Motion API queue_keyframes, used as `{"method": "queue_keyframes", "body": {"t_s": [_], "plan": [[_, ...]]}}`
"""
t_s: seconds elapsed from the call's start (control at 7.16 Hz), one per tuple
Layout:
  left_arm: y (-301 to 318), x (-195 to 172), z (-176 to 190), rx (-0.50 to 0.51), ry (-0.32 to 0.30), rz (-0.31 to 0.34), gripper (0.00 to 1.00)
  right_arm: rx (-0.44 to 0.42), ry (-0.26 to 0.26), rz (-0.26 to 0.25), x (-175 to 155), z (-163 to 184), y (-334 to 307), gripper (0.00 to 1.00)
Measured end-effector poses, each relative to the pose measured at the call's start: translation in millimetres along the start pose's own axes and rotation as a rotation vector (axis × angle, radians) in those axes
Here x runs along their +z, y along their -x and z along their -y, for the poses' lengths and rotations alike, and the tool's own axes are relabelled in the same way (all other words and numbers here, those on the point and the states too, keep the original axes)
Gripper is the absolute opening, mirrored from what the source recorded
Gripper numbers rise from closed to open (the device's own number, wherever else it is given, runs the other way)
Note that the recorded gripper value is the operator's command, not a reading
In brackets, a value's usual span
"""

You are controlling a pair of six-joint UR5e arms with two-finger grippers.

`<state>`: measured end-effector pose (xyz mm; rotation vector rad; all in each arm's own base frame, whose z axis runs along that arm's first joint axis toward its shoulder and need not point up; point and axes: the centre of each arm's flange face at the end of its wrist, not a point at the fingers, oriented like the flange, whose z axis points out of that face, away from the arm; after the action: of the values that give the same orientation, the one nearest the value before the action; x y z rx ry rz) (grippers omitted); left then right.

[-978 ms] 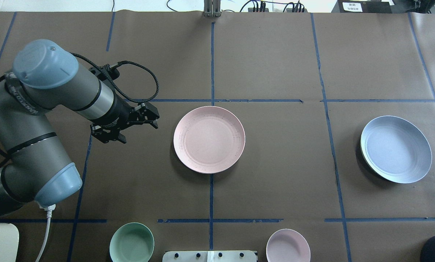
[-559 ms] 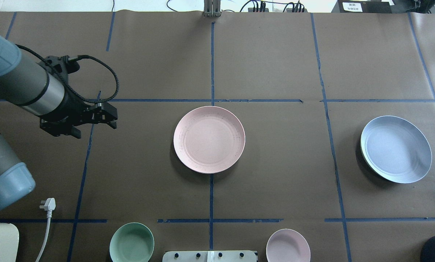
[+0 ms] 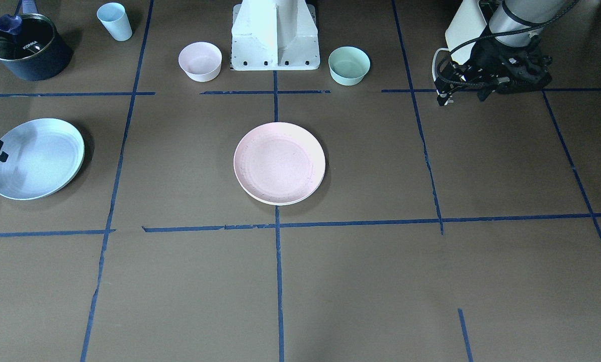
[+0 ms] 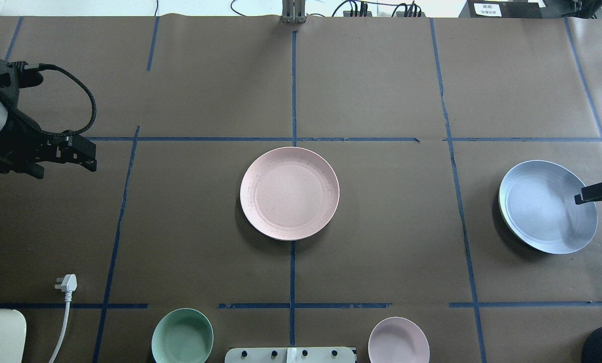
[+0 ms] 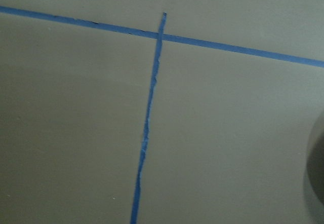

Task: Stack three plates with pink and blue
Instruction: 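Grasp the rim of the light blue plate with the right gripper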

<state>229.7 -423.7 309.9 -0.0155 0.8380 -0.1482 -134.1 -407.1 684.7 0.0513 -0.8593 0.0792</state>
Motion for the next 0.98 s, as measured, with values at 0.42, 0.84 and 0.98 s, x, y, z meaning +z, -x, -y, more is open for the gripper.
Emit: {"method": "queue_keyframes", "body": {"t_s": [0.42,0.84,0.98], "plan": [[11,-2,4,-0.01,-0.004,0.007,1.0,0.005,0.009,-0.01,6,-3,-5,0.0],[16,-1,5,-0.017,-0.004,0.014,1.0,-0.004,0.008,0.014,1,-6,-5,0.0],[23,3,8,-0.004,-0.003,0.03,1.0,0.002,-0.009,0.049,-12,-3,-7,0.0]]}}
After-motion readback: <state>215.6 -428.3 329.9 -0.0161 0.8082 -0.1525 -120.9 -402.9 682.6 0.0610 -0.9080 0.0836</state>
